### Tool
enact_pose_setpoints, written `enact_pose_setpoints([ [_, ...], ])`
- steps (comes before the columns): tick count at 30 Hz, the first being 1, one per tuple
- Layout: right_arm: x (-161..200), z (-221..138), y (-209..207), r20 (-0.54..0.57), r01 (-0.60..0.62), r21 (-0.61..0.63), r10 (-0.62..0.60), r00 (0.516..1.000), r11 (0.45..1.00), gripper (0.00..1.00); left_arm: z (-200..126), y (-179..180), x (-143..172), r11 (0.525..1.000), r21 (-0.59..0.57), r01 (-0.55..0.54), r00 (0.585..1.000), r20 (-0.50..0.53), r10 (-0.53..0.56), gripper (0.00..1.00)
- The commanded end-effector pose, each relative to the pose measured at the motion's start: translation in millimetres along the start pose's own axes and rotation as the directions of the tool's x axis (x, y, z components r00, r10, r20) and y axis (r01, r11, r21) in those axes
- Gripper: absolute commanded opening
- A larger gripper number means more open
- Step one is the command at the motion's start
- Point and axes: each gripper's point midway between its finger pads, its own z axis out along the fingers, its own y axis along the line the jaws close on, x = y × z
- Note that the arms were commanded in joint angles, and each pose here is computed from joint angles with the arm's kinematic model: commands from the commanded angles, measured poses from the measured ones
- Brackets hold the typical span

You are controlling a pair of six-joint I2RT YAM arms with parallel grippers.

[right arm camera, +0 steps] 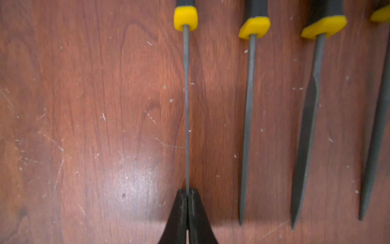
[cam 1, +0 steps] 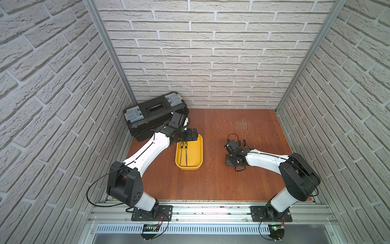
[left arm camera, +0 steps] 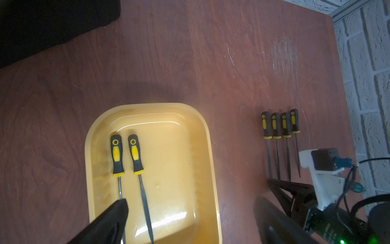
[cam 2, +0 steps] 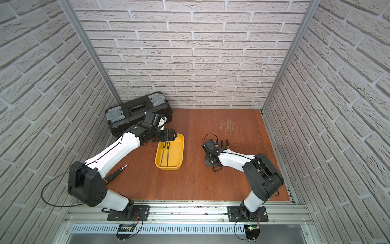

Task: Take the file tool out of the storage box
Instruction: Place the file tool at the center of the board.

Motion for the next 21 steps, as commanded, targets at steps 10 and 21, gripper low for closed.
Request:
enact_pose_setpoints([
  [10, 3.8, 8.0, -6.7, -0.006, 0.008, 0.023, -0.008, 1.0, 1.0, 0.03, 0.5, -2.4, -3.9, 1.0, -0.003, -0.017, 1.0, 0.011, 0.017, 0.98],
  [21, 4.6, 7.3, -8.7, -0.006, 0.015, 0.031, -0.015, 1.0, 0.999, 0.15, 1.8, -2.6, -4.2, 1.0, 0.0, -0.017, 1.0, 0.008, 0.017, 0.98],
])
